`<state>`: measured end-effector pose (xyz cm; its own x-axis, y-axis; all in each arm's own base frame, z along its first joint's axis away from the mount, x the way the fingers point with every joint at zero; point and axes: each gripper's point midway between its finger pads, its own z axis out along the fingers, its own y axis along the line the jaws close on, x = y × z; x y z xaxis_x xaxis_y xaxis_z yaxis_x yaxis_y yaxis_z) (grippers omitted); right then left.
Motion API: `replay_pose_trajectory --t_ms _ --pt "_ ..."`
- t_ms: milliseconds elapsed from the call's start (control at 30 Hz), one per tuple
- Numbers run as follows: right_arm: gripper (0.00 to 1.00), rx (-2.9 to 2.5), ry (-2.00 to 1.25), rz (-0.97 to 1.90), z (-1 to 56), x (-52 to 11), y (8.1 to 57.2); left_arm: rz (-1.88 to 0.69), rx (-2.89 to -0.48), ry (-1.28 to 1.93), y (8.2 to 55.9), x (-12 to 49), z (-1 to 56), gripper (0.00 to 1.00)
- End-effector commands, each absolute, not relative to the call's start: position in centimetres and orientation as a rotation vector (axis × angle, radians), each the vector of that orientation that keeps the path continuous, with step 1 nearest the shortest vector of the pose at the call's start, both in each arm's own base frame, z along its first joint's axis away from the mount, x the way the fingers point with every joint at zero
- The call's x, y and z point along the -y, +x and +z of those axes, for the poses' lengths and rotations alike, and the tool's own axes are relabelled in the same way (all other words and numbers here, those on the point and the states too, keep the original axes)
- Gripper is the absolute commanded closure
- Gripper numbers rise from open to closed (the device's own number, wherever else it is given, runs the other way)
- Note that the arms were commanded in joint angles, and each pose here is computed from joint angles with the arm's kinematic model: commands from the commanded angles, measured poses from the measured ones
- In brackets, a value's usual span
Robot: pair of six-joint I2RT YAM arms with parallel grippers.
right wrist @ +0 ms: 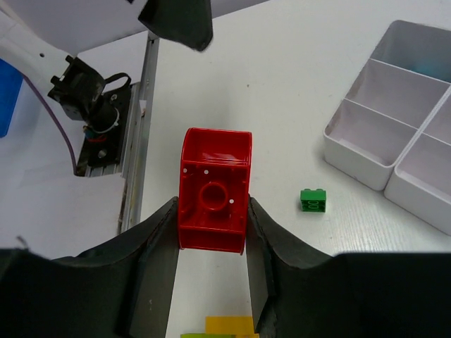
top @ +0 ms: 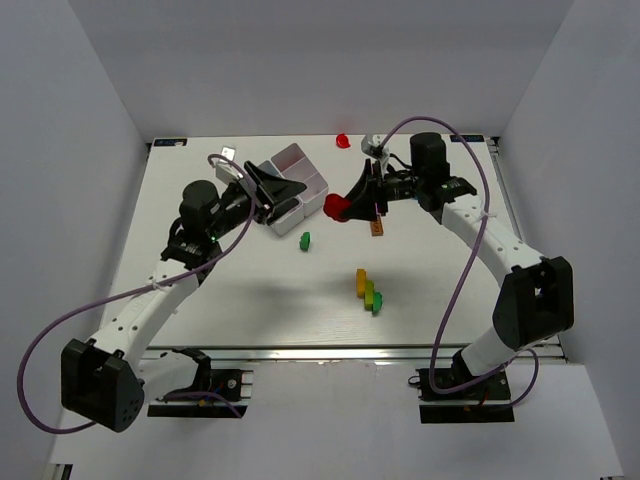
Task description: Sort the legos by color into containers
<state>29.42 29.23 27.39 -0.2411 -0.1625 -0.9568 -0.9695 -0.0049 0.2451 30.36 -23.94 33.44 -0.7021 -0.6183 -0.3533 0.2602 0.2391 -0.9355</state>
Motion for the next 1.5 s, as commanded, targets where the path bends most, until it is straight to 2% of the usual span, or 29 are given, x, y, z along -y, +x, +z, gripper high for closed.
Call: replay_pose_trajectory --t_ms 0,333,600,900,1200,1467 --pt "1.0 -1.393 -1.305 1.329 29.8 -30.5 27.9 -1.602 -1.843 -0.299 29.4 25.3 32.7 0.18" --pt "1.0 -1.371 -1.341 1.35 30.0 -31.7 26.4 -1.577 -1.926 -0.29 29.1 26.2 30.9 0.17" --pt "1.0 -1.364 -1.344 1.323 30.1 -32.5 26.9 -1.559 -2.021 -0.291 29.1 27.1 29.1 0.21" --pt "1.0 -1.376 -1.372 1.328 29.6 -33.3 26.8 -1.558 -2.025 -0.284 29.1 27.7 29.0 0.26" --pt "1.0 -1.406 -1.38 1.341 28.8 -33.5 27.0 -1.582 -2.003 -0.263 28.8 27.9 29.5 0.27" --pt "1.0 -1.405 -1.388 1.331 28.8 -33.7 27.2 -1.593 -2.038 -0.265 28.6 28.1 28.5 0.41"
